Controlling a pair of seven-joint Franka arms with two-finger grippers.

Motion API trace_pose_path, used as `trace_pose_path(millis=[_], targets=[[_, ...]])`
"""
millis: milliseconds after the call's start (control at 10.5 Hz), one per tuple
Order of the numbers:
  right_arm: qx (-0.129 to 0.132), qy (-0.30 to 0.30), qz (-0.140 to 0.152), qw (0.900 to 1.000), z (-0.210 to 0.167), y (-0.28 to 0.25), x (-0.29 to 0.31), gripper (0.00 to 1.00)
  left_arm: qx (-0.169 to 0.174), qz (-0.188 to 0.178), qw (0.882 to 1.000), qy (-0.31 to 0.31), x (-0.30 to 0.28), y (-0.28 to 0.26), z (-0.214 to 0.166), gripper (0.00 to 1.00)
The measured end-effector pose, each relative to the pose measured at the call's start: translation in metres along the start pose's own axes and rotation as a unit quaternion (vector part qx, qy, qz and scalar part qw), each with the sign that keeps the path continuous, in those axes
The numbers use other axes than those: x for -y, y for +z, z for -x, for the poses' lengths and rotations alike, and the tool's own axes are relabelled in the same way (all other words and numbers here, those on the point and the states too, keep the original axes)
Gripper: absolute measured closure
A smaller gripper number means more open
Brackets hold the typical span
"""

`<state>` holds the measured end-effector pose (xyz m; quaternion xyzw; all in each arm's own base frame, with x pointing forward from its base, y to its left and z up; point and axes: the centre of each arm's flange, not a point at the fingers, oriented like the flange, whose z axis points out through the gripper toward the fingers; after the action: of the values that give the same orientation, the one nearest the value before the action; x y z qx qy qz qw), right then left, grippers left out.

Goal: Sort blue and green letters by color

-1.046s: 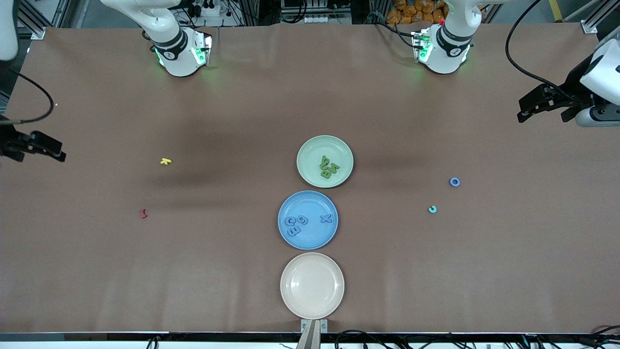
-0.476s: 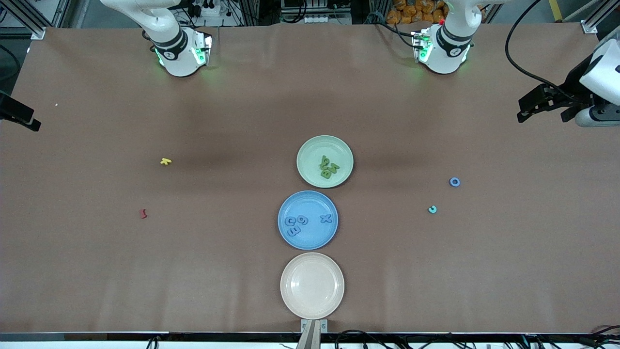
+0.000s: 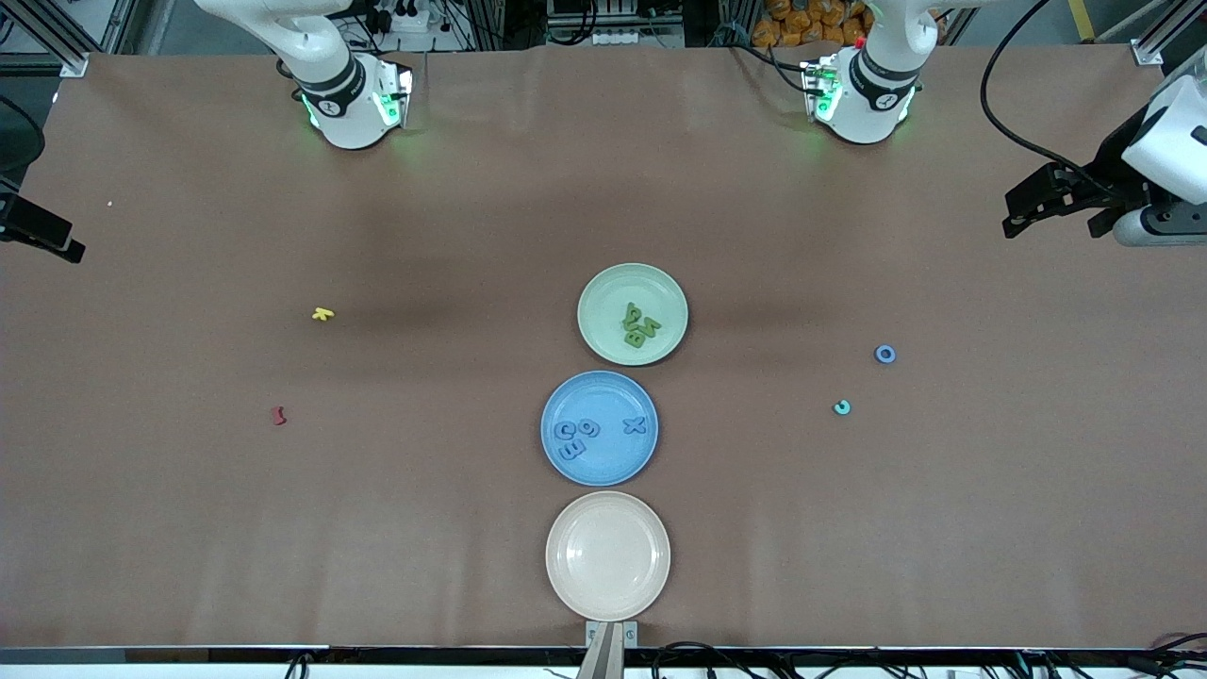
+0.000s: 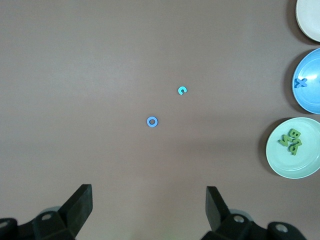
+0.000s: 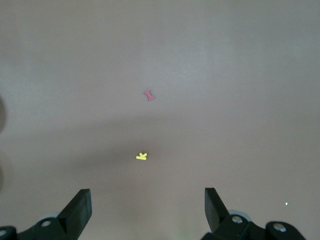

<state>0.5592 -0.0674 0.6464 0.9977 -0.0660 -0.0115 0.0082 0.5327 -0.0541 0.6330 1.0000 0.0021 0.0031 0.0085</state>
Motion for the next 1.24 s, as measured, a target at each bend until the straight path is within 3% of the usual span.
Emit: trace_pose_path(millis=[1237], targets=[[0.016,0.000,0.004,1.000,-0.015,0.024,0.027,0.00,-0.013,0.001,1.000,-0.004,0.004,-0.012,-0.001,0.00]])
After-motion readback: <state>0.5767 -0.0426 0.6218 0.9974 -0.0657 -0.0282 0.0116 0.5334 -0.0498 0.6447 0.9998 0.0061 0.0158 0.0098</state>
